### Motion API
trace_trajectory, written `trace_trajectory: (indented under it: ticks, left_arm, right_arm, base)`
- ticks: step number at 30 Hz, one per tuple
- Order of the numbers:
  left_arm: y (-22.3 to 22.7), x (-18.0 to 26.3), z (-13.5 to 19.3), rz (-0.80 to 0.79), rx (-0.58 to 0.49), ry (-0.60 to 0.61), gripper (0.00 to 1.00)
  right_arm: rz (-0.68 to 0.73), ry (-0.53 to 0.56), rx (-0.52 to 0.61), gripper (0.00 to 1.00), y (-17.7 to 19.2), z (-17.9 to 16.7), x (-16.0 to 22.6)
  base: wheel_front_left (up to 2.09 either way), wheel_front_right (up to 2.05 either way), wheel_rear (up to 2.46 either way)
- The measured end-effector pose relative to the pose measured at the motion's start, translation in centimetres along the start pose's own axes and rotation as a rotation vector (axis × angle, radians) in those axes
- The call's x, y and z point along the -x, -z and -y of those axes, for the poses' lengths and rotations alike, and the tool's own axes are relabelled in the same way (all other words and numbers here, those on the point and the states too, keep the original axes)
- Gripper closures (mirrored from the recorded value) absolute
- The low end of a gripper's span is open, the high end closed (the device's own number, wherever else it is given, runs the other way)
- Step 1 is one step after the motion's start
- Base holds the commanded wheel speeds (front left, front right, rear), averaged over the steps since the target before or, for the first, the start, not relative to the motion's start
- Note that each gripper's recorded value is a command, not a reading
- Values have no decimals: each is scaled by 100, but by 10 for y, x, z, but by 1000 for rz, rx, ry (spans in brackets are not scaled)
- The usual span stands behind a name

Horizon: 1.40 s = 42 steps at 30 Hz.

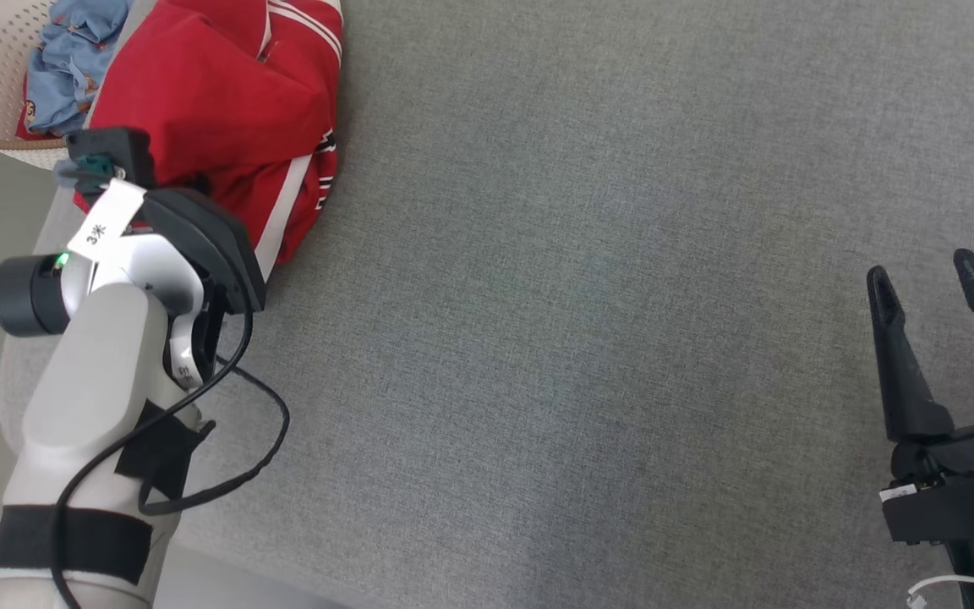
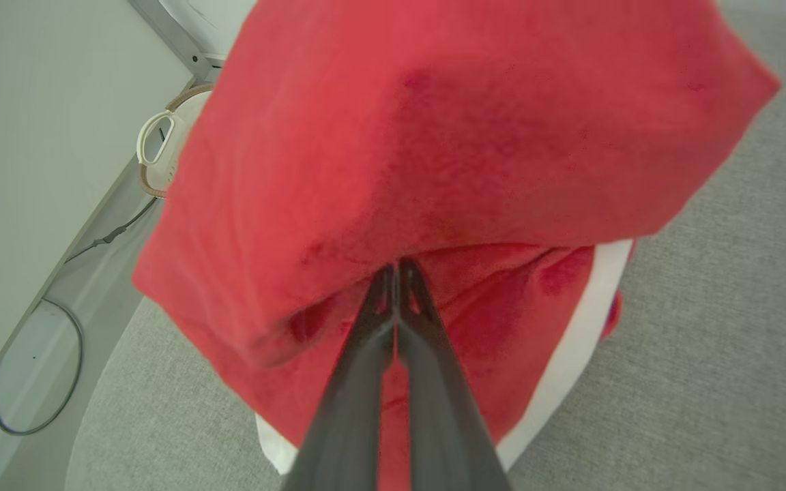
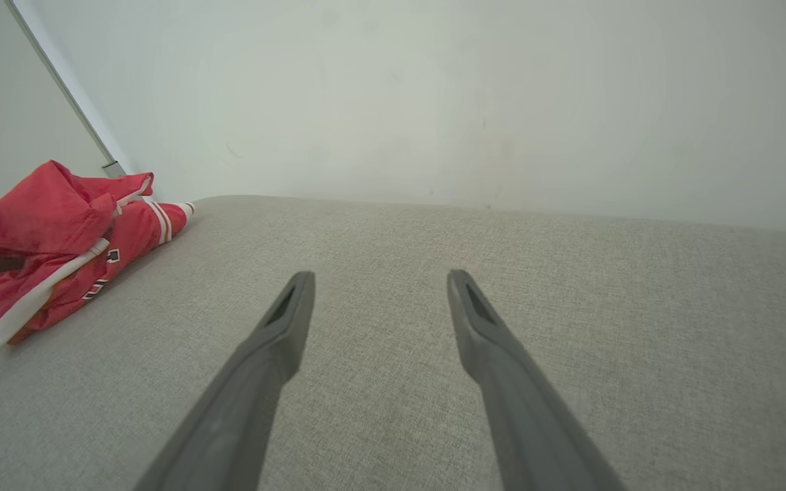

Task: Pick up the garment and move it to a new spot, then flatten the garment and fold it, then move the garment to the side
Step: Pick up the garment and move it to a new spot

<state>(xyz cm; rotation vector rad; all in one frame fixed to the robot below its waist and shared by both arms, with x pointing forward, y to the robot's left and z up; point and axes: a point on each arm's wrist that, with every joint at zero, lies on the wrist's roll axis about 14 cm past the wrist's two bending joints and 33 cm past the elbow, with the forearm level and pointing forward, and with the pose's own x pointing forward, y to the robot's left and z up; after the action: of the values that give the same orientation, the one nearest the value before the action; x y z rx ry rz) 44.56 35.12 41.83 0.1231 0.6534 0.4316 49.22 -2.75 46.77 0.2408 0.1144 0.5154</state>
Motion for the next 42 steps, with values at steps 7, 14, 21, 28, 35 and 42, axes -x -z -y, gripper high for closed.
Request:
trace_trajectory:
  ticks: [7, 14, 21, 28, 35, 42]
  left_arm:
    - [-26, -2, 8, 80, 22, 13, 100]
    - [-61, 14, 6, 200, 87, 39, 100]
    - [-115, 51, 8, 406, 104, 112, 100]
    - [-170, 99, 4, 608, 121, 176, 100]
    - [-224, 147, 3, 791, 128, 249, 100]
    - [-257, 193, 54, 903, 116, 429, 100]
  right_arm:
    - [-9, 27, 2, 0, 1, 7, 0]
    - [1, 20, -3, 0, -5, -1, -1]
    - [37, -20, -42, 0, -19, -29, -4]
    - [91, -56, -89, 0, -39, -59, 0]
    - [138, -39, -101, 0, -55, -67, 12]
    - [187, 25, -97, 0, -70, -56, 34]
  base:
    - [0, 0, 0]
    - [0, 0, 0]
    - [0, 0, 0]
    - [0, 0, 0]
    - [0, 0, 0]
    - [0, 0, 0]
